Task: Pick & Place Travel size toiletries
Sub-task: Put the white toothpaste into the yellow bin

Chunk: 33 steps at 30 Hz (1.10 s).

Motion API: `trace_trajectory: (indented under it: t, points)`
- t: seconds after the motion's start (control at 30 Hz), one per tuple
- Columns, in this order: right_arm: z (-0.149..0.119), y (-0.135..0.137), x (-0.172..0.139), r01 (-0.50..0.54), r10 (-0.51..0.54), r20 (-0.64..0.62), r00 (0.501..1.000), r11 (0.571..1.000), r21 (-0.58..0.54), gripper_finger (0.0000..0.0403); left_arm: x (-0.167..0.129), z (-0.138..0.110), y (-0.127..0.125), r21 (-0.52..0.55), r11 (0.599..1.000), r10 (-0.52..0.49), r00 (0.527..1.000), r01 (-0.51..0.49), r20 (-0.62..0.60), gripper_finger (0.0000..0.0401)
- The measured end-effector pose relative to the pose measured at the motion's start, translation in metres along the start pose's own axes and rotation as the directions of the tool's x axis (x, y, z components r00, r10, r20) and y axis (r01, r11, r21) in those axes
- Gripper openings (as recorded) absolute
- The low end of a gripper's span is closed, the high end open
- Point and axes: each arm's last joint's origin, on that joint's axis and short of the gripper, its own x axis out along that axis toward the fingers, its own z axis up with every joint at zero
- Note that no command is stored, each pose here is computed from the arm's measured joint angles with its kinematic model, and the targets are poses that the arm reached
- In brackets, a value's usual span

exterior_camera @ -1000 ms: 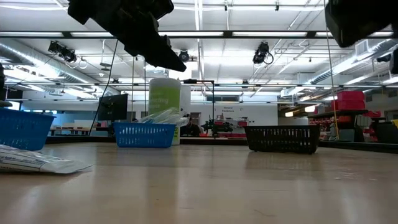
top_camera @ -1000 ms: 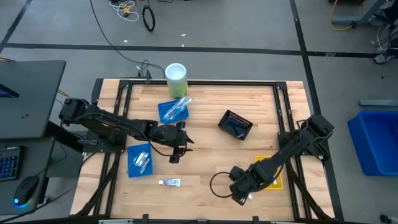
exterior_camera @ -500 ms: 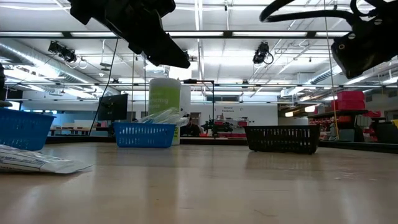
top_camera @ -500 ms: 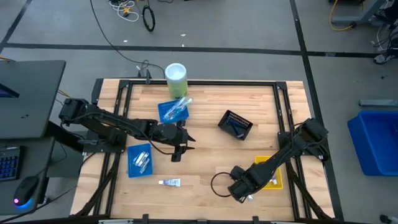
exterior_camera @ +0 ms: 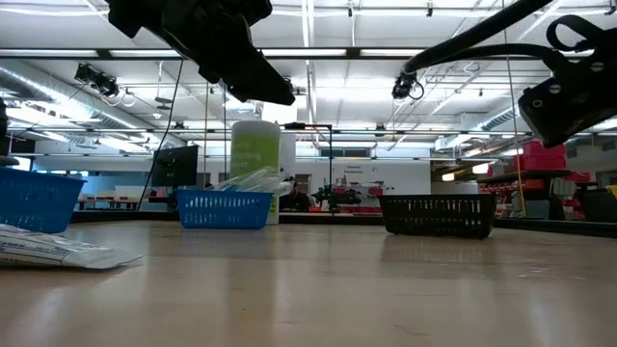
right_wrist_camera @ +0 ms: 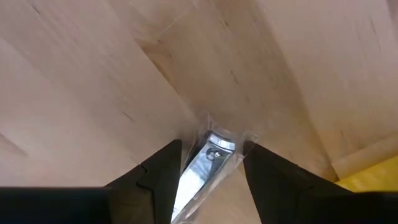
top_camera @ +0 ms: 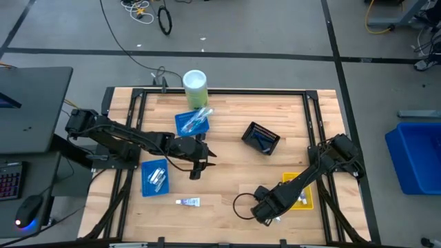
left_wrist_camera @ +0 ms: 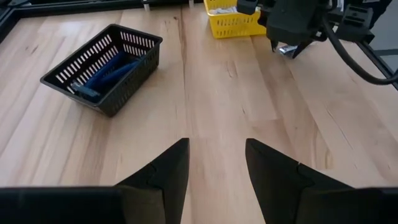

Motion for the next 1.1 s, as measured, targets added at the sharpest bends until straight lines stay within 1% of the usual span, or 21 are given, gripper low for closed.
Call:
trace_trajectory:
  t: [0.1, 0.23, 0.33, 0.4, 0.5, 0.57, 0.67, 0.77, 0.87, 1.0, 1.1]
  points:
    - [0.0, 0.0, 0.0, 0.0, 0.0, 0.0, 1.0, 1.0, 0.0, 0.0179, 0.0, -0.001, -0.001, -0.024, 0.999, -0.022, 1.0, 0.022, -0.005, 0.0167]
    - [0.0, 0.0, 0.0, 0.001, -0.001, 0.005, 1.0, 1.0, -0.001, 0.0187, -0.001, -0.003, -0.007, -0.09, 0.984, -0.159, 0.987, 0.156, -0.027, 0.0167]
    - [0.003, -0.001, 0.0, 0.002, -0.002, 0.01, 1.0, 1.0, 0.006, 0.0198, -0.002, -0.008, -0.019, -0.135, 0.969, -0.218, 0.973, 0.206, -0.08, 0.0167]
    - [0.005, -0.001, -0.001, 0.001, -0.001, 0.01, 1.0, 1.0, 0.006, 0.0208, -0.004, -0.015, -0.028, -0.157, 0.967, -0.223, 0.963, 0.199, -0.153, 0.0167]
    - [0.008, -0.002, -0.001, 0.0, 0.0, 0.01, 1.0, 1.0, 0.002, 0.0222, -0.009, -0.026, -0.043, -0.206, 0.967, -0.204, 0.945, 0.152, -0.257, 0.0167]
    - [0.009, -0.003, -0.001, -0.001, 0.001, 0.01, 1.0, 1.0, -0.013, 0.0232, -0.014, -0.034, -0.052, -0.229, 0.963, -0.216, 0.917, 0.143, -0.335, 0.0167]
    - [0.011, -0.003, -0.002, -0.001, 0.001, 0.011, 1.0, 1.0, -0.027, 0.0244, -0.021, -0.044, -0.065, -0.239, 0.955, -0.267, 0.863, 0.177, -0.43, 0.0167]
    - [0.012, -0.004, -0.002, 0.006, -0.005, 0.032, 0.999, 1.0, -0.026, 0.0255, -0.026, -0.048, -0.078, -0.268, 0.937, -0.331, 0.822, 0.226, -0.463, 0.0167]
    - [0.013, -0.004, -0.002, 0.021, -0.018, 0.071, 0.997, 0.999, -0.037, 0.0262, -0.031, -0.05, -0.091, -0.283, 0.929, -0.352, 0.813, 0.24, -0.464, 0.0167]
    - [0.016, -0.005, -0.002, 0.029, -0.022, 0.101, 0.995, 0.998, -0.062, 0.0268, -0.037, -0.053, -0.106, -0.252, 0.941, -0.322, 0.826, 0.225, -0.462, 0.0177]
    - [0.02, -0.006, -0.003, 0.032, -0.024, 0.105, 0.994, 0.996, -0.084, 0.027, -0.038, -0.057, -0.115, -0.254, 0.951, -0.281, 0.843, 0.178, -0.459, 0.0199]
